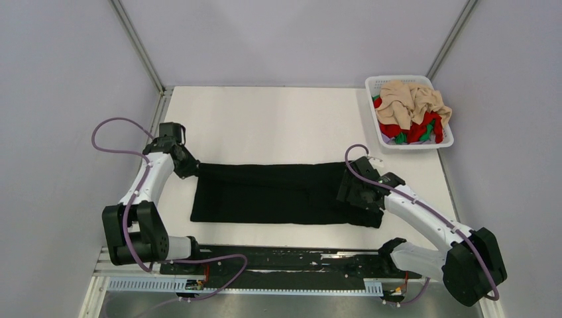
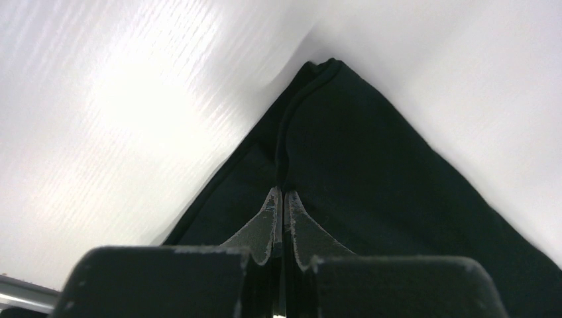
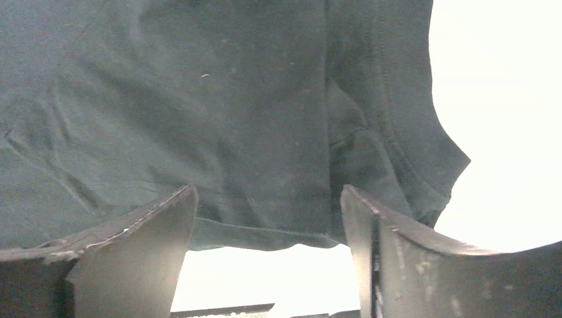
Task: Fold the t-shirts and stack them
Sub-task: Fold the other side of the tshirt into a rectangle, then rotate the tshirt 80 degrees
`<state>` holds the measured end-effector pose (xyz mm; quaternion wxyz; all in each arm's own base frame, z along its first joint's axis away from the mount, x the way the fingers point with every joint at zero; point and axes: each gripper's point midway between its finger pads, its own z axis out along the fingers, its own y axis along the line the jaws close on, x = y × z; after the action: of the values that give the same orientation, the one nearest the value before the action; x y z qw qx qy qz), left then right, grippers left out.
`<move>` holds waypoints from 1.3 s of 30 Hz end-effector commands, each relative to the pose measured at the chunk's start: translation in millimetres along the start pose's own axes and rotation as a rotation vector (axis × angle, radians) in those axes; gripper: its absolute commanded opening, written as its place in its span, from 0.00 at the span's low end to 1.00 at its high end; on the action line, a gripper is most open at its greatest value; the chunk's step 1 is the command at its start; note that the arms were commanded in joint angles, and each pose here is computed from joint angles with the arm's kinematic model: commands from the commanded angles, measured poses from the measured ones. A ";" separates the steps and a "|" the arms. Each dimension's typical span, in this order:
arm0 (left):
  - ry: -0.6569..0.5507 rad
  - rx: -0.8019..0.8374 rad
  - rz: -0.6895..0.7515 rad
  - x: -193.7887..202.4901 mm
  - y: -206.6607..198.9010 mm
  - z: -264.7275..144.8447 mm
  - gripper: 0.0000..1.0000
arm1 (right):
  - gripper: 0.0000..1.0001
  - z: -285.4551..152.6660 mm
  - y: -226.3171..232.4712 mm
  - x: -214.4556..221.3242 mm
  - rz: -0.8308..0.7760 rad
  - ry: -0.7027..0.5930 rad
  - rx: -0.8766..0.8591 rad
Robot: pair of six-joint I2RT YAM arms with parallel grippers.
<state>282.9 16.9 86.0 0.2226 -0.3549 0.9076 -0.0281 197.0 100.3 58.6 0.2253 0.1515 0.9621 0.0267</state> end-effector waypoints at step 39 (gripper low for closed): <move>0.336 0.357 0.229 98.8 -71.6 23.3 1.00 | 1.00 33.0 65.4 13.0 0.101 0.195 -0.159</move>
<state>277.5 -92.2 53.6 0.1371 -0.2024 0.9498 -0.1950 227.2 171.3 57.0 0.1754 0.1225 0.9655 0.1484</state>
